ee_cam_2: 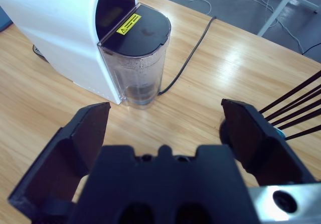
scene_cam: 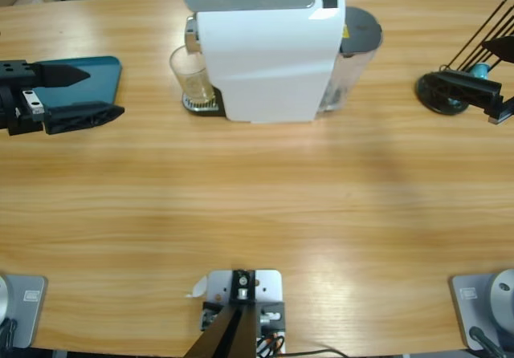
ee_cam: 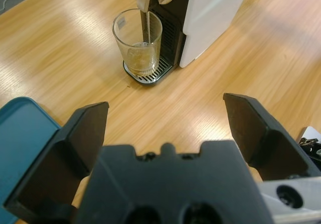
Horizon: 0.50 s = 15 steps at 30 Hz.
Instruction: Pour coffee
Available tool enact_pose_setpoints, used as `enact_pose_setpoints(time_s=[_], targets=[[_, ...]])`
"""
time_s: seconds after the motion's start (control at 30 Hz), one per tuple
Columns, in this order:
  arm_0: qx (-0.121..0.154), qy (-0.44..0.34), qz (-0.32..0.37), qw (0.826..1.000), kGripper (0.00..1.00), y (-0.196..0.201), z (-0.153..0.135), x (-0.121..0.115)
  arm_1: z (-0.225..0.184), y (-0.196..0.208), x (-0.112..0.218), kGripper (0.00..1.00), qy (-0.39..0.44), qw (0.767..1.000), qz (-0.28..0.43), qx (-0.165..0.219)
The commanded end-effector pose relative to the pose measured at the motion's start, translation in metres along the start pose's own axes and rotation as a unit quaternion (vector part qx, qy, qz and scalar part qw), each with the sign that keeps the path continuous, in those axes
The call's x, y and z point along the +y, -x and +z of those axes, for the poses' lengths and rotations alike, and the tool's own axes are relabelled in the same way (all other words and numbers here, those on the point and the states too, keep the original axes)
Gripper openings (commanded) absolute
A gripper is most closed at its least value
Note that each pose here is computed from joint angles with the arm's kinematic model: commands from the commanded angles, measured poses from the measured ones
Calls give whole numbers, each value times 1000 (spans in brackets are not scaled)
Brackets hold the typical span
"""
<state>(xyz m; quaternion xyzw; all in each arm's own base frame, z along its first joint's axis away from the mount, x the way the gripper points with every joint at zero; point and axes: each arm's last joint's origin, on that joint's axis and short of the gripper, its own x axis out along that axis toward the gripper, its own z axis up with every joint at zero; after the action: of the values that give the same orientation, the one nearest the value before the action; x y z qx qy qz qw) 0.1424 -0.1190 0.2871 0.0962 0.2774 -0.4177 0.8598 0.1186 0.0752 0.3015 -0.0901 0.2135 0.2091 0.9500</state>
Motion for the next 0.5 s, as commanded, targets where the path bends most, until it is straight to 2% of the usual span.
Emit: enact_pose_setpoints(time_s=[0.03,0.5], targets=[[14,1,11,1000,1000,0,-13,-5,-13,-5,0,1000,7,1000,-6,19],[5,-9,19,1000,1000,6,-15,-14,-16,-1,-1,1000,8,1000,-9,23]])
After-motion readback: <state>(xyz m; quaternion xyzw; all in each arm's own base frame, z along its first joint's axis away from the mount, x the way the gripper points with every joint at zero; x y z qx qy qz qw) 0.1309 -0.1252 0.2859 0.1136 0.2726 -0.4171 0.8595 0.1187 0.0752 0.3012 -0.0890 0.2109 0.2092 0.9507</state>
